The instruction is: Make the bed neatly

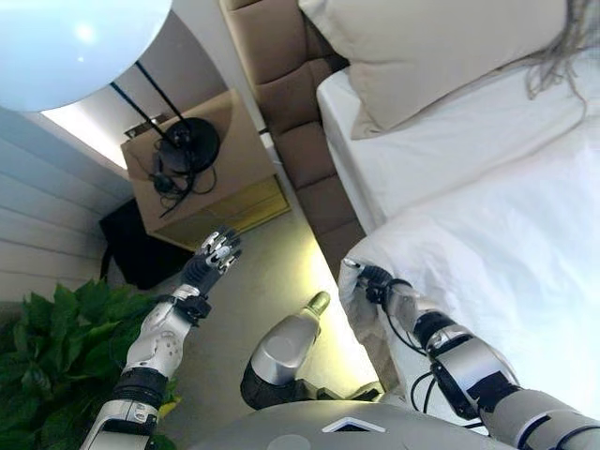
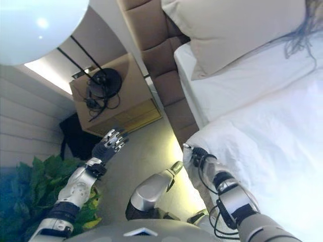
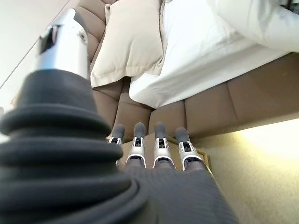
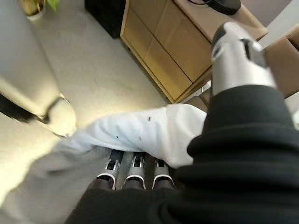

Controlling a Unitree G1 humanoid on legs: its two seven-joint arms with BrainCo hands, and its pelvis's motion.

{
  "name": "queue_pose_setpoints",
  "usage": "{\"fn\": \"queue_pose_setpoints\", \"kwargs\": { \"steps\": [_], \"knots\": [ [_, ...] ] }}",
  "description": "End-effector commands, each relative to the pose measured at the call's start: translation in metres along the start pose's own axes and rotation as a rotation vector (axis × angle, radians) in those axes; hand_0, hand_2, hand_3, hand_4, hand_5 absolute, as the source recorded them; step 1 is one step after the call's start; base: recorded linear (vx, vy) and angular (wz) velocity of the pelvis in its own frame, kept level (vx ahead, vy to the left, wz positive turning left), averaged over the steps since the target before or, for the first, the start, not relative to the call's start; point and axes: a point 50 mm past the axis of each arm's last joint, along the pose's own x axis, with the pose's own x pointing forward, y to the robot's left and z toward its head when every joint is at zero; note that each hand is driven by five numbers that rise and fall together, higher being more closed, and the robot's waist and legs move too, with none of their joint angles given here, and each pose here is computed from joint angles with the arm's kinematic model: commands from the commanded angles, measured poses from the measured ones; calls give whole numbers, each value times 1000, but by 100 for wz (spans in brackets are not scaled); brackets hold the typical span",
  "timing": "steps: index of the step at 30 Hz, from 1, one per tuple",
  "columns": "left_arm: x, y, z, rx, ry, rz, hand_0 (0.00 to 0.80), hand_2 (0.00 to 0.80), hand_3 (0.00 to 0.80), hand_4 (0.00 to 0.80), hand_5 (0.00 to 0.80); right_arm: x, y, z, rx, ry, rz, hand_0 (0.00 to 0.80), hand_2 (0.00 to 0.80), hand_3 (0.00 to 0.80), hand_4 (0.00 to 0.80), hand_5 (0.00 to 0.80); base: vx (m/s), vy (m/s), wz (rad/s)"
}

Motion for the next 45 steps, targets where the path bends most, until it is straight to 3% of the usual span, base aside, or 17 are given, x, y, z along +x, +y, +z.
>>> {"fn": "queue_pose_setpoints", "kwargs": {
  "steps": [1, 13, 22, 31, 40, 45],
  "knots": [
    [-2, 4, 11, 50, -84, 21, 0, 0, 0, 0, 0, -2, 6, 0, 104, -88, 79, 0, 0, 0, 0, 0, 1, -50, -18],
    [-23, 11, -13, 2, -71, 98, 0, 0, 0, 0, 0, -32, -58, -78, 322, -7, -98, 0, 0, 0, 0, 0, -3, -4, -14],
    [-38, 17, -22, -26, -55, 155, 0, 0, 0, 0, 0, -50, -78, -105, 445, -36, -171, 0, 0, 0, 0, 0, 14, -8, -6],
    [-48, 25, -18, -25, -71, 209, 0, 0, 0, 0, 0, -60, -85, -96, 486, -171, -199, 0, 0, 0, 0, 0, -11, -48, -15],
    [-59, 35, -10, 26, -93, 296, 0, 0, 0, 0, 0, -89, -105, -61, 623, -491, -214, 0, 0, 0, 0, 0, -32, -80, -26],
    [-51, 34, 0, 223, -89, 305, 0, 0, 0, 0, 0, -98, -122, -59, 682, -569, -271, 0, 0, 0, 0, 0, -12, -61, -38]
  ]
}}
